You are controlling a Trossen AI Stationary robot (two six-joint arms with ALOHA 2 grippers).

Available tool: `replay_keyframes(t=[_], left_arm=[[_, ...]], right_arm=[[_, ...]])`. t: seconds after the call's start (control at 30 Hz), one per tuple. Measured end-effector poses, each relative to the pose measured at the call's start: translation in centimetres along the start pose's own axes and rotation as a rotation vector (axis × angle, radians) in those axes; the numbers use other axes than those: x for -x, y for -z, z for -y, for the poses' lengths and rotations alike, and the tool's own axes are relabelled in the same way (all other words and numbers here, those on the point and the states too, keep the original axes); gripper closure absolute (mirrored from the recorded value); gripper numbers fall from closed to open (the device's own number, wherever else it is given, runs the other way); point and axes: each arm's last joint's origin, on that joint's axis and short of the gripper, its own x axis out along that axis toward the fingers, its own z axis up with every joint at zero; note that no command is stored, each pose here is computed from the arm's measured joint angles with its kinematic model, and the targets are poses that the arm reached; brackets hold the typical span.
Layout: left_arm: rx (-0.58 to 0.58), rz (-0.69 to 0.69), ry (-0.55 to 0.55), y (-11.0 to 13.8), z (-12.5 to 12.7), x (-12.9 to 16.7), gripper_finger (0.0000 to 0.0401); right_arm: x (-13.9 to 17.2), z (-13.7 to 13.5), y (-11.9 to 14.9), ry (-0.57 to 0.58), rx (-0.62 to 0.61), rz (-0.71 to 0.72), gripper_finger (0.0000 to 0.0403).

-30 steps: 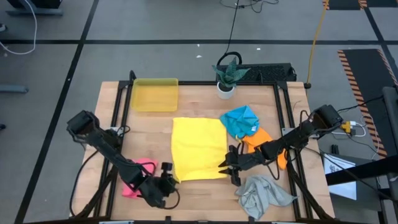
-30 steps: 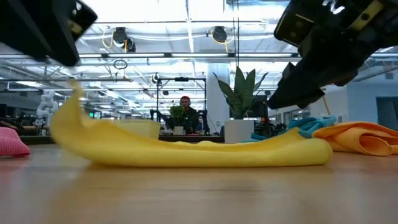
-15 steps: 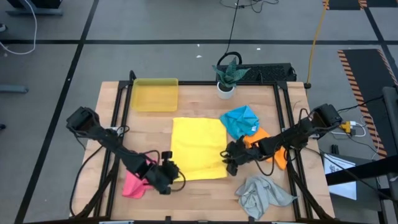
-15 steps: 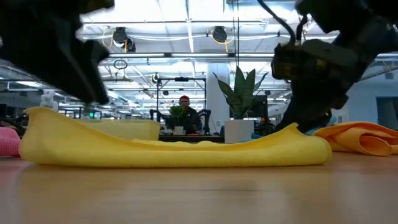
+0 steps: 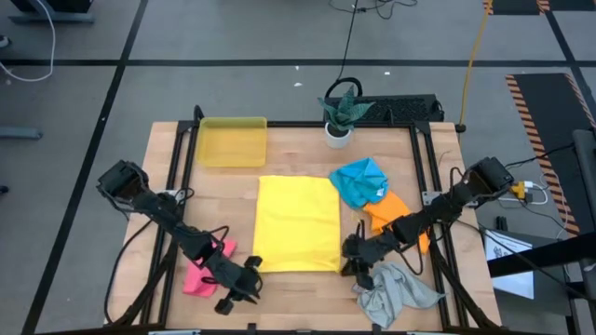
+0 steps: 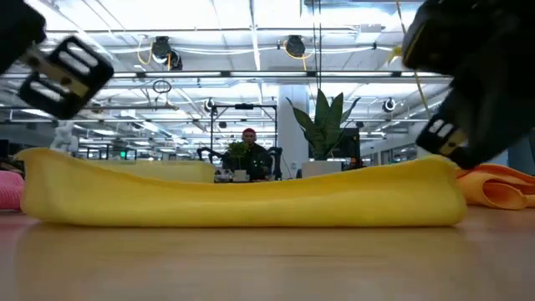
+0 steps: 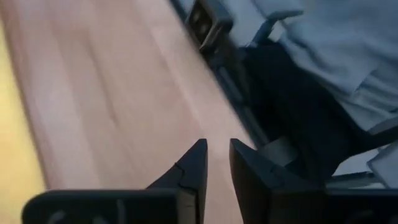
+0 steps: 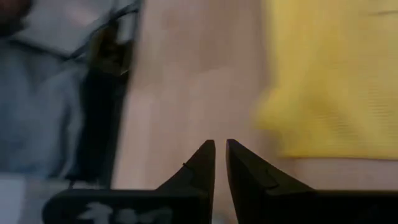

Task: Fold microfiber towels
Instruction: Fold the yellow microfiber cloth

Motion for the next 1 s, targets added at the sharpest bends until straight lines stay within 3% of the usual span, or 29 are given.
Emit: replay_keyframes(t=[0.2, 0.27, 0.33, 0.43, 0.5, 0.57, 0.63, 0.8, 1.0], left_arm=[[-0.107, 0.097, -0.013, -1.2, 0.4, 0.9, 0.0352], [-0.134, 0.128, -0.123, -1.5, 0.1, 1.3, 0.0358], [-0.119, 0.135, -0.281, -1.5, -0.8, 1.5, 0.0364], [-0.013, 0.082, -0.491, -0.9, -2.8, 1.9, 0.0376], [0.079, 0.016, -0.551, -0.2, -4.1, 2.1, 0.0386], [0.146, -0.042, -0.531, 0.4, -4.8, 1.8, 0.0396], [0.156, -0.089, -0.461, 0.8, -4.9, 1.3, 0.0396], [0.131, -0.126, -0.212, 1.4, -3.7, -0.5, 0.0379], [0.042, -0.089, -0.026, 1.5, -1.0, -1.5, 0.0395]], right_arm=[[0.1, -1.3, -1.1, -0.1, 0.192, 0.136, 0.0383], [0.2, -0.7, -1.7, -0.009, 0.197, 0.215, 0.0384], [0.4, 0.5, -2.3, 0.136, 0.126, 0.282, 0.0384], [0.7, 2.8, -2.3, 0.37, -0.039, 0.306, 0.0384], [0.9, 4.0, -1.8, 0.454, -0.107, 0.249, 0.0384], [0.9, 4.3, -1.4, 0.448, -0.132, 0.186, 0.0384], [0.7, 3.8, -1.4, 0.366, -0.107, 0.151, 0.0384], [-0.1, 1.9, -1.1, 0.206, 0.007, 0.137, 0.0384], [-3.0, 1.4, 0.9, 0.057, 0.035, 0.053, 0.0384]])
